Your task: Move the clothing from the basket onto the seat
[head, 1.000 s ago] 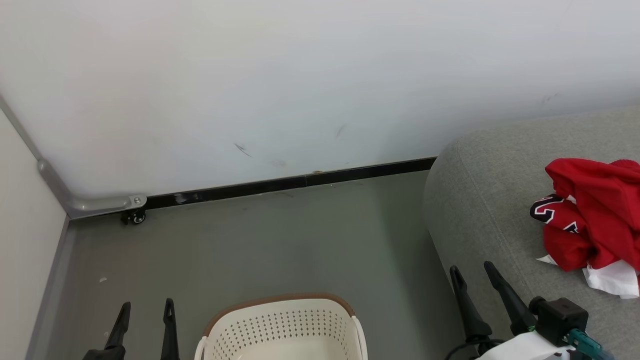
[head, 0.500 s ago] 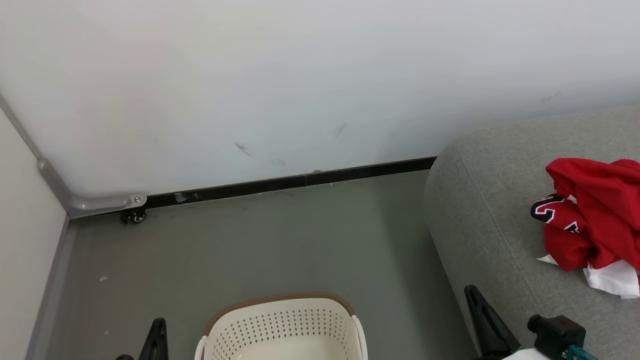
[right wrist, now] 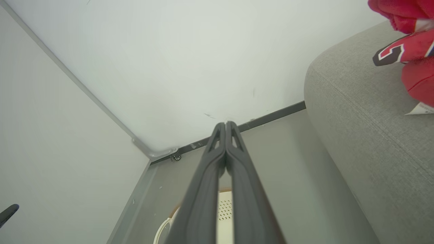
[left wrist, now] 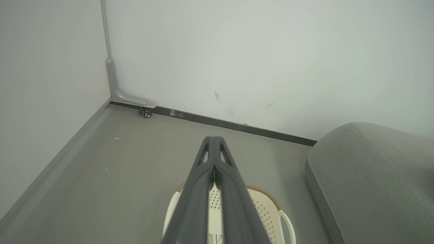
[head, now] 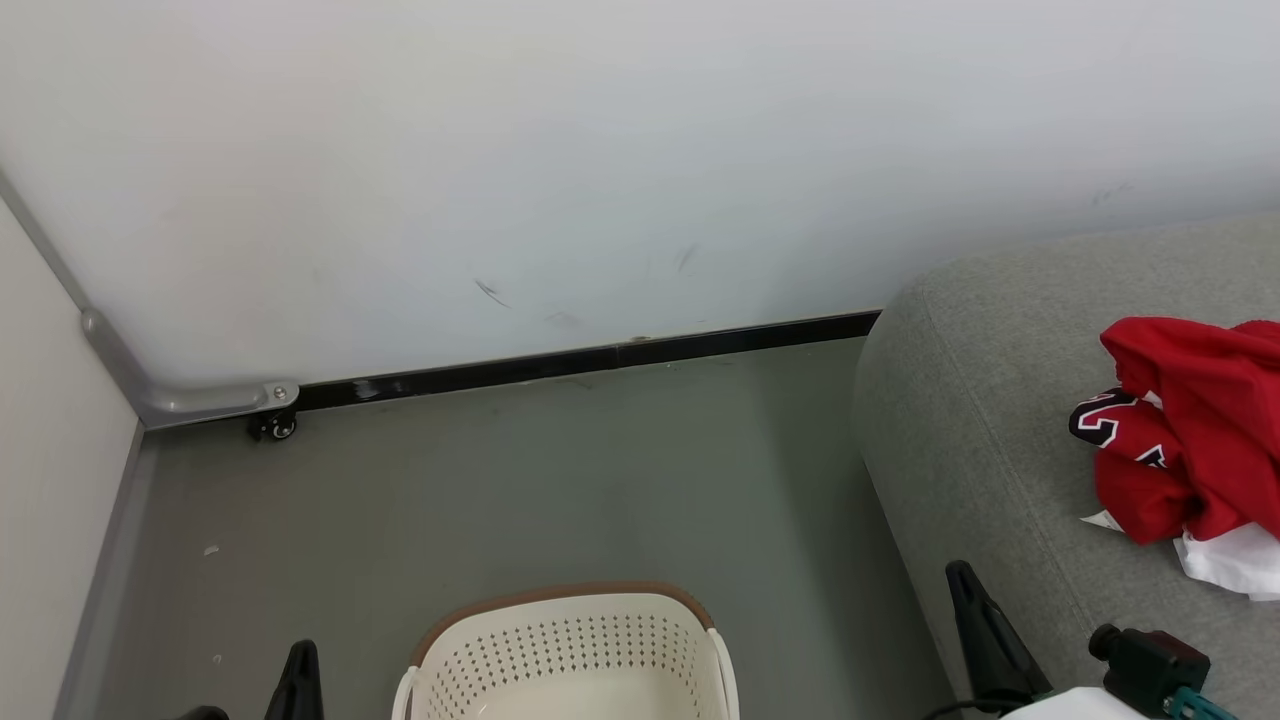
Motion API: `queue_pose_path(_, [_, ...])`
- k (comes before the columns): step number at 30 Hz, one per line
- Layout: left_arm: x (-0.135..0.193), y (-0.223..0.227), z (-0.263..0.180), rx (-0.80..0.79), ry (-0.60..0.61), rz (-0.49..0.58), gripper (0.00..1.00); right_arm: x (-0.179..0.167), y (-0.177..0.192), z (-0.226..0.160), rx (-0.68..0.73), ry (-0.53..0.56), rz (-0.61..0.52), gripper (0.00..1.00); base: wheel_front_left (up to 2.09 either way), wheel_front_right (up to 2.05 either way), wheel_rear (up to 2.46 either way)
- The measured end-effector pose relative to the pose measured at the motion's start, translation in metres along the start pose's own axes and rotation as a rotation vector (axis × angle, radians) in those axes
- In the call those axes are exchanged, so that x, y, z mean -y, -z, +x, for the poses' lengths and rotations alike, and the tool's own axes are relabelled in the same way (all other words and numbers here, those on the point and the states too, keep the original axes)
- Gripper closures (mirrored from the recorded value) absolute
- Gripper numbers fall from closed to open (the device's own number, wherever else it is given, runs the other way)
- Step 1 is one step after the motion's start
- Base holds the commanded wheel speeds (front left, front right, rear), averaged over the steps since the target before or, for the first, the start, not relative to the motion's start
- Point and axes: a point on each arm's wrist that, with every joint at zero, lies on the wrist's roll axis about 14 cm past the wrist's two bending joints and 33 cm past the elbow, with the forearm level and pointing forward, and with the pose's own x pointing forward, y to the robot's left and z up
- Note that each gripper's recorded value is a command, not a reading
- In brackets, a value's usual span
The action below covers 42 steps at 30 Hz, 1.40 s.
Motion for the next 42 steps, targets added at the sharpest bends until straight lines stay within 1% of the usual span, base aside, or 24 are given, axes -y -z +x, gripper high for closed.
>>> queue_pose_path(21, [-0.008, 0.008, 0.005, -0.080, -0.030, -0.266, 1.00, 0.006, -0.004, 0.012, 0.001, 0.029, 0.229, 1.00, 0.00, 0.00, 0.00])
queue_pose_path(29, [-0.007, 0.007, 0.008, -0.091, -0.029, -0.381, 1.00, 0.010, -0.007, 0.016, 0.007, 0.041, 0.314, 1.00, 0.00, 0.00, 0.00])
queue_pose_path(40, [-0.009, 0.003, 0.011, -0.096, -0.025, -0.521, 1.00, 0.008, -0.013, 0.023, 0.014, 0.032, 0.431, 1.00, 0.00, 0.00, 0.00])
queue_pose_path(41, [-0.009, 0.003, 0.011, -0.096, -0.025, -0.521, 1.00, 0.008, -0.013, 0.023, 0.014, 0.032, 0.431, 1.00, 0.00, 0.00, 0.00])
queue_pose_path(42, [-0.009, 0.003, 0.011, -0.099, -0.026, -0.549, 1.00, 0.009, -0.013, 0.023, 0.009, 0.033, 0.453, 1.00, 0.00, 0.00, 0.00])
